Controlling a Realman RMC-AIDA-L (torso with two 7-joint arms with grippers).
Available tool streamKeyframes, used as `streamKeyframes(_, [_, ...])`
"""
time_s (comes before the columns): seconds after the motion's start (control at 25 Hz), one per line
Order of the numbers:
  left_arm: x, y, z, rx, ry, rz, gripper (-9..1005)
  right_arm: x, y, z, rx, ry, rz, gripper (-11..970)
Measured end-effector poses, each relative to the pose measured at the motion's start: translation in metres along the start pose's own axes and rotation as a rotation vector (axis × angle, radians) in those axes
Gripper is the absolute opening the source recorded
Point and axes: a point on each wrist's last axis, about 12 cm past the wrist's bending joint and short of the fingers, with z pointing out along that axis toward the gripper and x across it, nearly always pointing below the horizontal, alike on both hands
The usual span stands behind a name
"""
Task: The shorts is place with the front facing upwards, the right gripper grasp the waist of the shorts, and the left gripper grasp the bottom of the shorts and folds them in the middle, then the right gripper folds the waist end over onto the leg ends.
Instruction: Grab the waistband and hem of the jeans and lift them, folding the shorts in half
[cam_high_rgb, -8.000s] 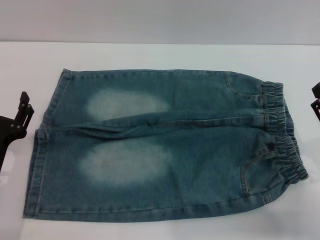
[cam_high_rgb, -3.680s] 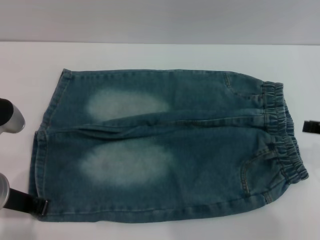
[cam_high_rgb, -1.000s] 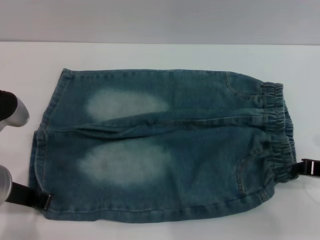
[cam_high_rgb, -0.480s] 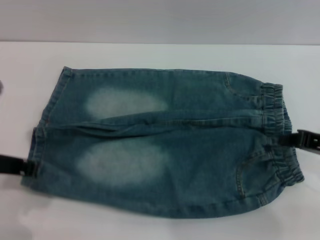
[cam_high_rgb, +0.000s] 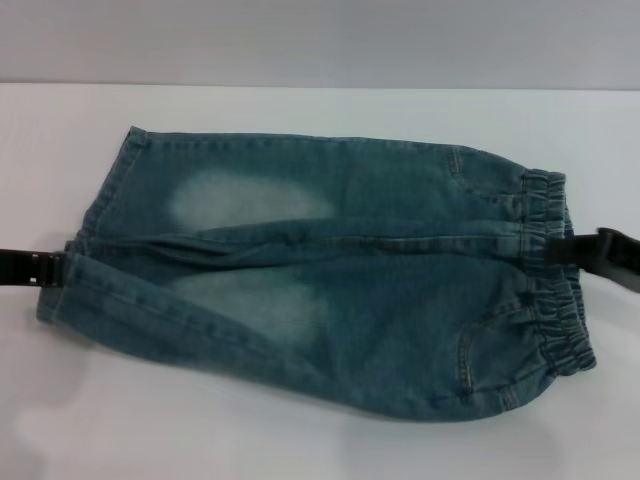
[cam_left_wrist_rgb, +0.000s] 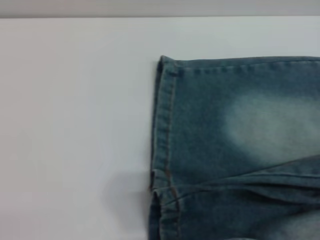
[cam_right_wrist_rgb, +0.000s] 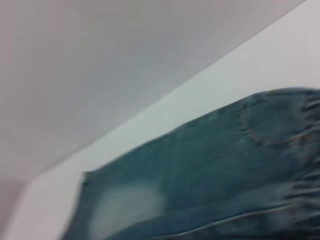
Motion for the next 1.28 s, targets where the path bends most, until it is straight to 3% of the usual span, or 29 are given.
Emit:
streamKeyframes(0.16, [0.001, -0.005, 0.002, 0.011, 0.013, 0.009, 33, -0.004, -0.001, -0.016, 0.148, -0.001, -0.06, -2])
streamKeyframes(0.4, [0.0, -0.015, 0.004, 0.031, 0.029, 0.015, 34, 0.003, -0.014, -0.022, 0.302, 0.031, -0.05, 124])
streamKeyframes(0.8, [-0.001, -0.02, 0.006, 0.038, 0.051, 0.017, 33, 0.011, -0.019, -0.011, 0.298, 0.077, -0.023, 528])
streamKeyframes(1.0, [-0.001, -0.021, 0.006, 0.038, 0.051, 0.019, 32, 0.012, -0.02, -0.004, 0.29, 0.096, -0.014, 586])
streamKeyframes(1.28, [-0.004, -0.022, 0.008, 0.041, 0.052, 0.025, 32, 0.015, -0.016, 0.004, 0.266, 0.119, -0.015, 563])
